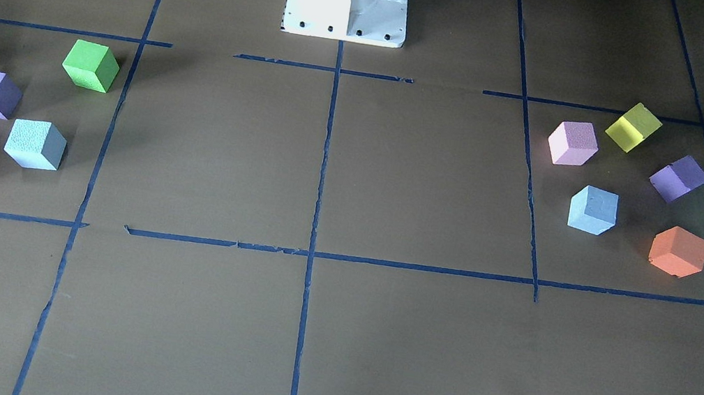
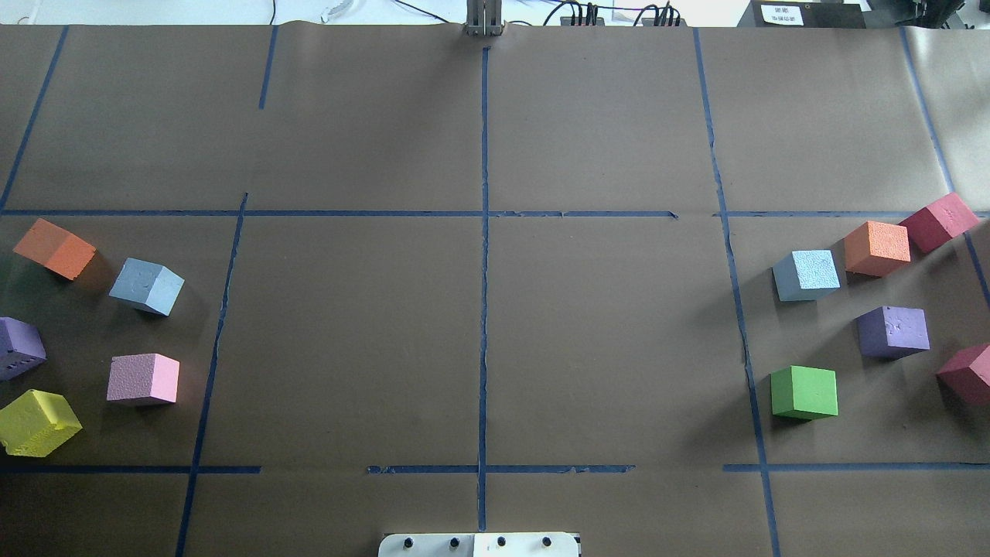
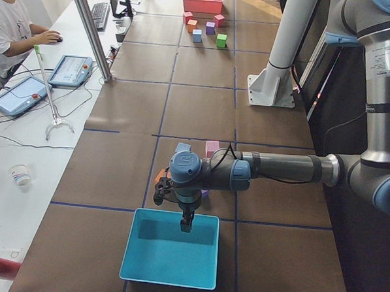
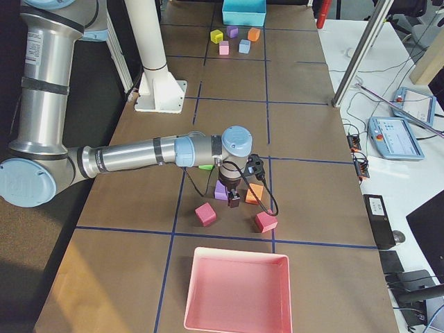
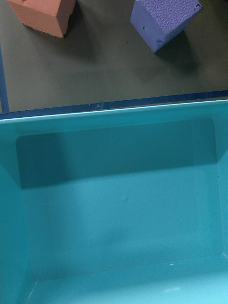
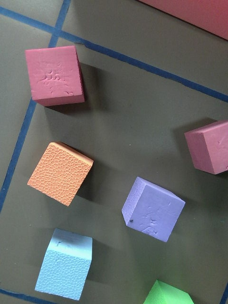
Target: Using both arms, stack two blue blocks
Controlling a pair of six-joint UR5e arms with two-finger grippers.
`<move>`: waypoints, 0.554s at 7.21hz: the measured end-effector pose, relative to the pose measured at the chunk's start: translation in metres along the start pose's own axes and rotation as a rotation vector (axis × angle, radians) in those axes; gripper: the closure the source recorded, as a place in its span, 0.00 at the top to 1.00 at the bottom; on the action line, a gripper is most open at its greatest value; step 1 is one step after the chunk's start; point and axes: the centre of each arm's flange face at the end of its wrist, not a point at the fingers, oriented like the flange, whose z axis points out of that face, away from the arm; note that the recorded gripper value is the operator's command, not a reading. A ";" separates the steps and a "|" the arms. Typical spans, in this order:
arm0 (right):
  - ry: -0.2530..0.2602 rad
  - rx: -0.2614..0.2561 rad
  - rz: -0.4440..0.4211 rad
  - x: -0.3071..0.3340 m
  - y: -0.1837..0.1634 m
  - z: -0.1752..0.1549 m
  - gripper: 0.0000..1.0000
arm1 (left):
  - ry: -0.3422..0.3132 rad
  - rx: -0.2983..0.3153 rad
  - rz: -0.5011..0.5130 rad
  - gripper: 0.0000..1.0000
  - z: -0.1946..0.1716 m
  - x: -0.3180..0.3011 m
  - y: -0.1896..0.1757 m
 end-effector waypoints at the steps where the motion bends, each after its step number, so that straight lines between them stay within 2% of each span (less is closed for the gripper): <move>1: 0.000 0.002 -0.002 -0.002 -0.003 -0.001 1.00 | -0.001 0.001 0.001 1.00 0.000 0.000 0.000; 2: 0.000 0.006 0.010 -0.009 -0.013 -0.002 1.00 | -0.001 0.003 0.003 1.00 -0.001 0.001 -0.001; 4: -0.007 0.014 0.105 -0.049 -0.055 -0.002 1.00 | -0.001 0.004 0.004 1.00 -0.002 0.001 -0.002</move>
